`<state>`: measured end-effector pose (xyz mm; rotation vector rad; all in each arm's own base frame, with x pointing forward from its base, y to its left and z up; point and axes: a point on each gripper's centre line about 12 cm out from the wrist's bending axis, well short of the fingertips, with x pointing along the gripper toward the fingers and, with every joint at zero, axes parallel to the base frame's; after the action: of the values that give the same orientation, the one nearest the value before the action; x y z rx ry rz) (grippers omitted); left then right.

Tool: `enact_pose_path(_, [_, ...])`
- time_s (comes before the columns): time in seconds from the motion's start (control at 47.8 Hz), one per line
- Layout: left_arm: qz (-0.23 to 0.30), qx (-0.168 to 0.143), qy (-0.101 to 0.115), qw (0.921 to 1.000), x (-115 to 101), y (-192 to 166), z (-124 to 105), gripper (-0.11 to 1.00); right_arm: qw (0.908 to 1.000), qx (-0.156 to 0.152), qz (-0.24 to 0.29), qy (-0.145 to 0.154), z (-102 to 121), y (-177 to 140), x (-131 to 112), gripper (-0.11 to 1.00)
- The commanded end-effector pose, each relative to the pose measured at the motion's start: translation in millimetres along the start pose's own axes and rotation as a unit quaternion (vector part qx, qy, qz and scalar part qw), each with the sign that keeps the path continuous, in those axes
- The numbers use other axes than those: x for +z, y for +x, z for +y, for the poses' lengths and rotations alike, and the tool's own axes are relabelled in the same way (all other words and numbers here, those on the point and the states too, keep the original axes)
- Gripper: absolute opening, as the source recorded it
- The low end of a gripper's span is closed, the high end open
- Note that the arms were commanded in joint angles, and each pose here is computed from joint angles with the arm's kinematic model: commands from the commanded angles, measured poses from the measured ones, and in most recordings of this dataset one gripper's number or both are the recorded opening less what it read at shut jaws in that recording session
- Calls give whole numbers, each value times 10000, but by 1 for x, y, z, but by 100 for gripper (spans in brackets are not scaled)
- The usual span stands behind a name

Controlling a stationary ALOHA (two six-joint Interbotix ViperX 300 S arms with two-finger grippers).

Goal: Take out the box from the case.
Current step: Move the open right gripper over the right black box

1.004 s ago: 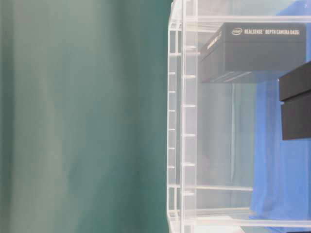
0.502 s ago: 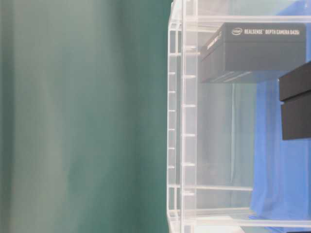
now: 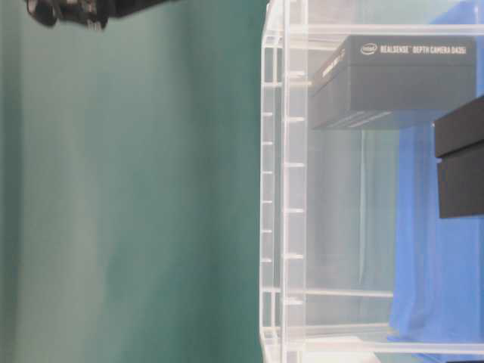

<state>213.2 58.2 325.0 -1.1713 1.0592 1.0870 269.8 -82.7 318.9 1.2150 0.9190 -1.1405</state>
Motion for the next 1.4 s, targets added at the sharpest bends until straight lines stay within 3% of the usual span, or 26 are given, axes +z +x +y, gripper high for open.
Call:
enact_pose_path(0.0, [-48,-169,-7,9998,2,-9,-3,96,9998,208,-32,-23,16,-6,2,89])
enact_pose_path(0.356, [-55,-191,-7,9998,2,-10,-4,96,9996,232,-8,-142,65,3,5,89])
enact_pose_path(0.795, [-72,-242,15,9997,2,-12,-4,96,9992,298,37,-248,104,12,3,89])
enact_pose_path(1.381, [-96,-291,13,9995,2,-14,-2,96,9993,269,44,-262,110,14,3,89])
